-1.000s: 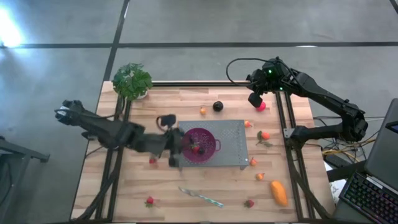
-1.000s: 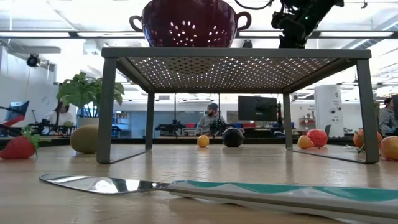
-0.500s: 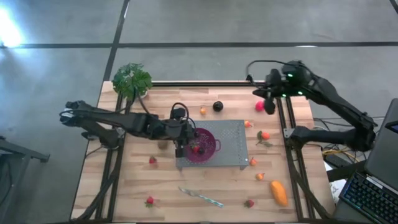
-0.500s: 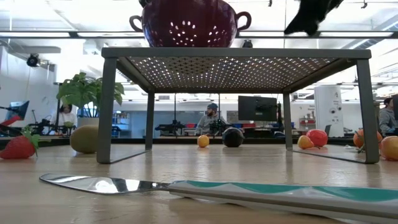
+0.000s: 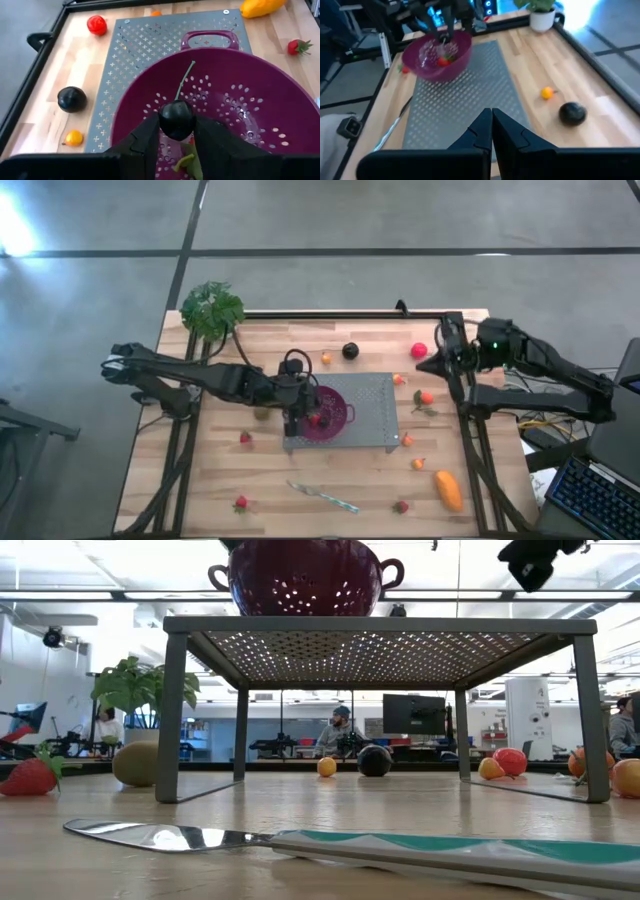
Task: Pick & Place Fruit
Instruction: Put the black cherry into the purple strainer bowl
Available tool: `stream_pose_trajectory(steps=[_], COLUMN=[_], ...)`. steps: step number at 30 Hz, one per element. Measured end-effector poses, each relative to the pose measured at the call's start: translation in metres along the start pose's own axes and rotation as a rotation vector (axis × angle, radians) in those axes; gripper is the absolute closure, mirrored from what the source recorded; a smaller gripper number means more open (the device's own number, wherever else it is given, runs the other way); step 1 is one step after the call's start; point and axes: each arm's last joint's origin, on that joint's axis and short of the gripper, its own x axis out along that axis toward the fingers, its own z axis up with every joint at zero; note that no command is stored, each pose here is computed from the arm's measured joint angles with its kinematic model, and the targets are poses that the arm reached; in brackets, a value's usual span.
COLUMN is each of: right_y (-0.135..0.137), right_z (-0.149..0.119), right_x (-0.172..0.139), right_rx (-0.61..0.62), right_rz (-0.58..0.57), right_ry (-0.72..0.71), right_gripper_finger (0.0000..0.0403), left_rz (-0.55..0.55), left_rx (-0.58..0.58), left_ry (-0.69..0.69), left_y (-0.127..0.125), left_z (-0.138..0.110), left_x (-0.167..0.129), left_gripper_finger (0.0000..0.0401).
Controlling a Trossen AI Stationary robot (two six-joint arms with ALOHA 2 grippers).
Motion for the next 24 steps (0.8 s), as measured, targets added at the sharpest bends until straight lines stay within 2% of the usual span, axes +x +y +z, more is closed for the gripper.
stream_pose_trajectory(steps=[5,14,21,24], right_y=[0.006,0.009,0.008,0.008], right_z=[-0.021,-0.042,-0.047,-0.046], right_x=[0.002,-0.003,-0.003,-0.003], right_rx=[-0.002,-0.062,-0.099,-0.119], right_rz=[-0.016,-0.026,-0.027,-0.028], right_ry=[0.008,-0.011,-0.007,-0.009], right_gripper_finger=[0.0394,0.0394,0.0394,0.0394], left_rz=[-0.012,-0.011,-0.01,-0.012], left_rx=[-0.015,-0.013,-0.012,-0.008], left_ry=[0.018,0.036,0.039,0.04], left_y=[0.0,0.0,0.0,0.0], left_z=[-0.002,-0.004,-0.004,-0.004], left_x=[0.0,0.0,0.0,0.0], left_gripper_finger=[0.0286,0.0286,0.0284,0.0266])
